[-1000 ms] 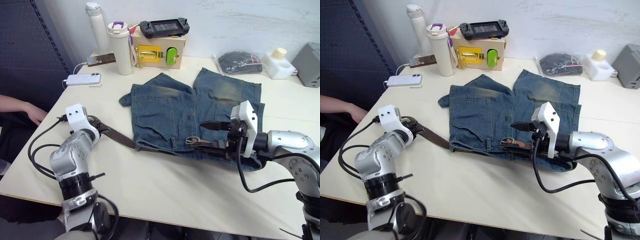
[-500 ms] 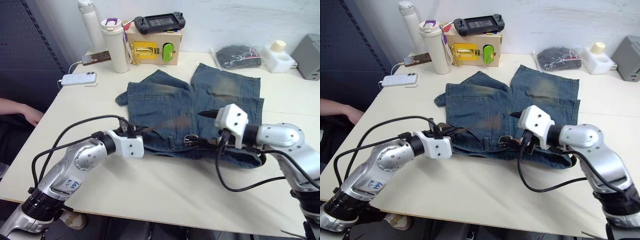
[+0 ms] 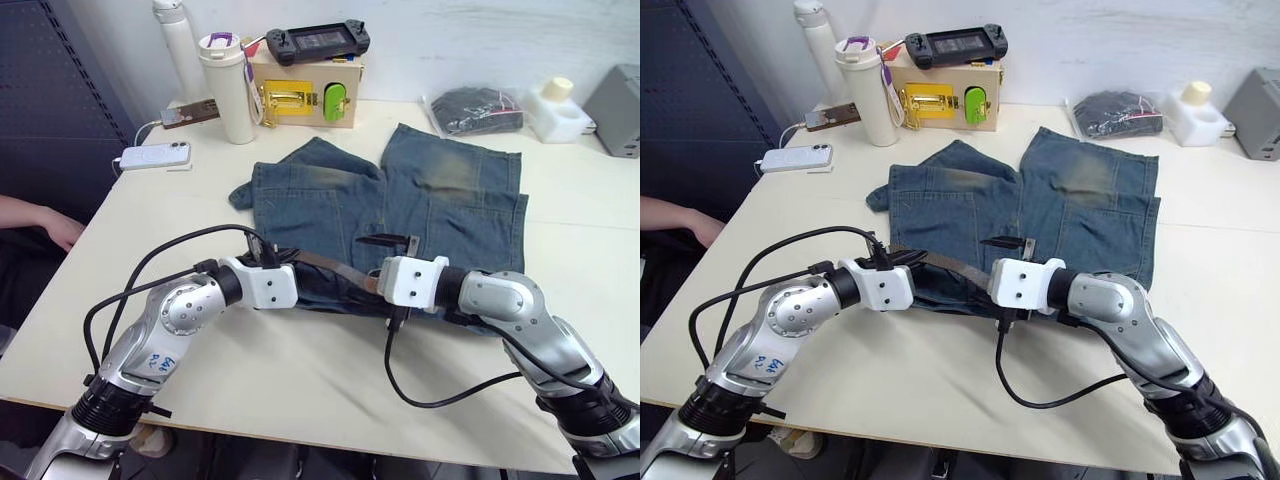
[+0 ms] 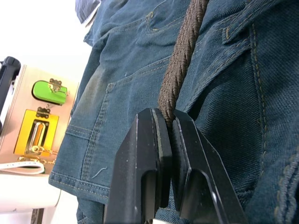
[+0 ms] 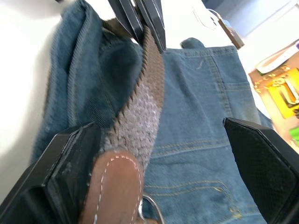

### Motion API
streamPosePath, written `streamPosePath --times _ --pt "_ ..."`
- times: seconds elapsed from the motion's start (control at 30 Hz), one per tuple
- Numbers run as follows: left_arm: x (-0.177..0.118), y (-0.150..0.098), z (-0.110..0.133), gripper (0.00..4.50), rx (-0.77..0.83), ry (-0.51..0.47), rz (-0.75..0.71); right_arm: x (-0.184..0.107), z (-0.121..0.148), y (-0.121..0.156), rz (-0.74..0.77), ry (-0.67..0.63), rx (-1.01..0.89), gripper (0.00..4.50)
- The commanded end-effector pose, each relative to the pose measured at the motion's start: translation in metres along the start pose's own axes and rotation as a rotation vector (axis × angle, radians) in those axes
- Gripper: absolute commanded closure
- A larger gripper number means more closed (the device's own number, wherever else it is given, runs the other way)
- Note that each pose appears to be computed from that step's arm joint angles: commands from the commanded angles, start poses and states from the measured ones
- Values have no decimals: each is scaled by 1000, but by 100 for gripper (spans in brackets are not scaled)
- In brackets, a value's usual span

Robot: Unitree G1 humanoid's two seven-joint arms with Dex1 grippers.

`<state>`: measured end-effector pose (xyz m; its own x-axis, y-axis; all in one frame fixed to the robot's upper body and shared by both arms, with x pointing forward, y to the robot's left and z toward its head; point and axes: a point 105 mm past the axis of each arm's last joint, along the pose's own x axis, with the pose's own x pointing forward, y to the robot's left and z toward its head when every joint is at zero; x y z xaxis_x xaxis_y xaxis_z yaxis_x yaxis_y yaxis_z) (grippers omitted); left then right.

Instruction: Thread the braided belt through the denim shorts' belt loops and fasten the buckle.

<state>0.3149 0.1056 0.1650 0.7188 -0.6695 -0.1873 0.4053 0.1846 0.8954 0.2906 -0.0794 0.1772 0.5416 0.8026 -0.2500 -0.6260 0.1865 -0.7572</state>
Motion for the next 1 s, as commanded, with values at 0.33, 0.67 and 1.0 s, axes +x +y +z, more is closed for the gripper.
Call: streamPosePath --times 0.33,0.67,1.0 --pt "-8 7 -7 450 -28 44 36 -18 11 -14 -92 -3 -59 429" --pt "-11 22 3 450 -132 -33 100 -16 14 -15 -108 -11 -86 445" --pt "-60 50 31 163 -560 -231 -20 -12 8 -16 -103 1 -121 450"
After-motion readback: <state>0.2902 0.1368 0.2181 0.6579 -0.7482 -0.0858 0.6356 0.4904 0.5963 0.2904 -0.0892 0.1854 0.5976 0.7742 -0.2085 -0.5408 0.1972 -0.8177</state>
